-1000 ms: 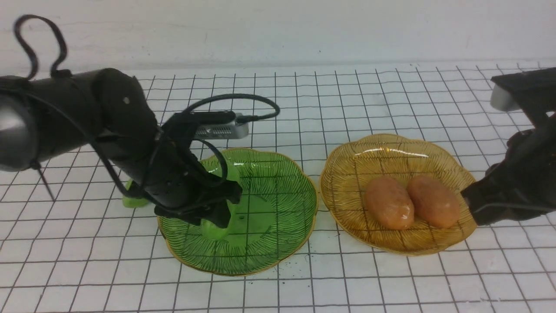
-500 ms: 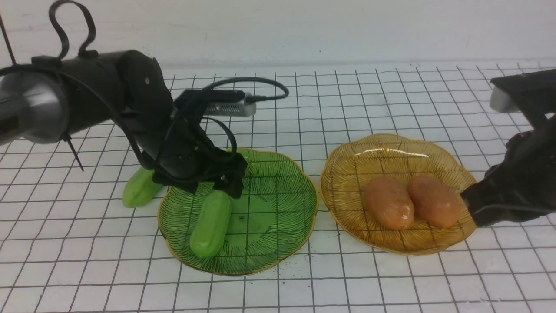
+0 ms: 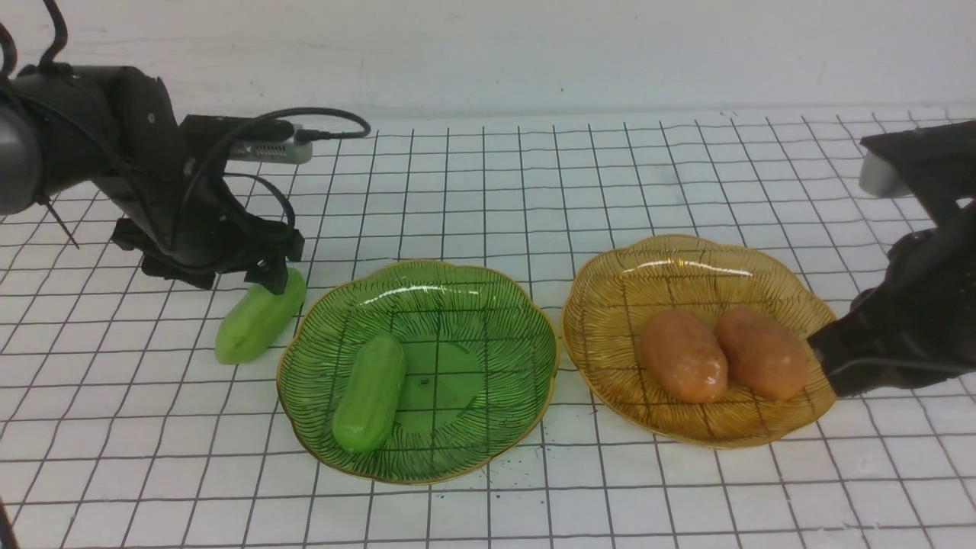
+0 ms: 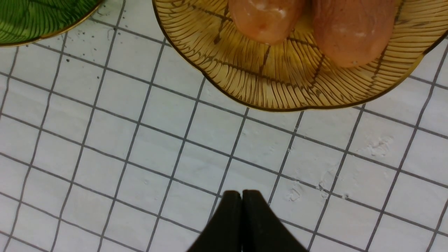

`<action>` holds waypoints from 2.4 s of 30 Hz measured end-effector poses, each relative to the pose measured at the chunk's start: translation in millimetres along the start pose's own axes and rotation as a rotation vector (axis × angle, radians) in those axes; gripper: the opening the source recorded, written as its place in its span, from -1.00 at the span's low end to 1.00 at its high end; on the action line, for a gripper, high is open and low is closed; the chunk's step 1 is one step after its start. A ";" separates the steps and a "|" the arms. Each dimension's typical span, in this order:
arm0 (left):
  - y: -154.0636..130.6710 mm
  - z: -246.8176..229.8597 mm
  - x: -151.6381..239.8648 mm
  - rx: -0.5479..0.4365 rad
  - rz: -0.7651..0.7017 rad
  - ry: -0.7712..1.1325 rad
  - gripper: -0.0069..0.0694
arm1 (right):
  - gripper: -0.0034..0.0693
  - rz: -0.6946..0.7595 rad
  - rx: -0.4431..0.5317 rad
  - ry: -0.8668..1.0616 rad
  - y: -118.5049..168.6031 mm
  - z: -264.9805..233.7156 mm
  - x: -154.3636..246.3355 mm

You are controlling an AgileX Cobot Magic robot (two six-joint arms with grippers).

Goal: Put different types of vegetables on the plate.

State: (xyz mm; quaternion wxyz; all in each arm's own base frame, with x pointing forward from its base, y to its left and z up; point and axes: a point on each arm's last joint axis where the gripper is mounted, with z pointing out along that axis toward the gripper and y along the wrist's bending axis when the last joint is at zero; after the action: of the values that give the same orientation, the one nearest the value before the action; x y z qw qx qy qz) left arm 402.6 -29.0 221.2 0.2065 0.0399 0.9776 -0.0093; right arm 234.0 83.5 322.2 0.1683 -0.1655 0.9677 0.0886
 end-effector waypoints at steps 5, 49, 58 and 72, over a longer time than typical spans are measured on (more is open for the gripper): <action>5.2 39.3 5.3 0.001 -0.022 0.055 0.57 | -0.94 0.000 0.000 -0.004 0.0 0.0 -0.4; -118.4 -17.0 32.8 0.231 0.112 0.397 0.61 | -0.94 0.005 -0.011 0.001 1.0 0.0 0.1; -117.8 -23.9 33.0 0.224 0.093 0.396 0.66 | -0.94 0.016 -0.046 -0.003 4.6 -3.3 1.9; -115.7 -36.2 31.4 0.216 0.093 0.367 0.65 | -0.94 -0.057 -0.037 -0.431 22.0 -123.5 79.9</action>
State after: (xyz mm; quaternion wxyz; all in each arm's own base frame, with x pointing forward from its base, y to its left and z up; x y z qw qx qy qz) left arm 349.9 -140.7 241.8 0.0200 0.1080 0.9892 -0.0968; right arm 118.7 52.7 410.9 0.3706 -0.1730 0.9025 0.1349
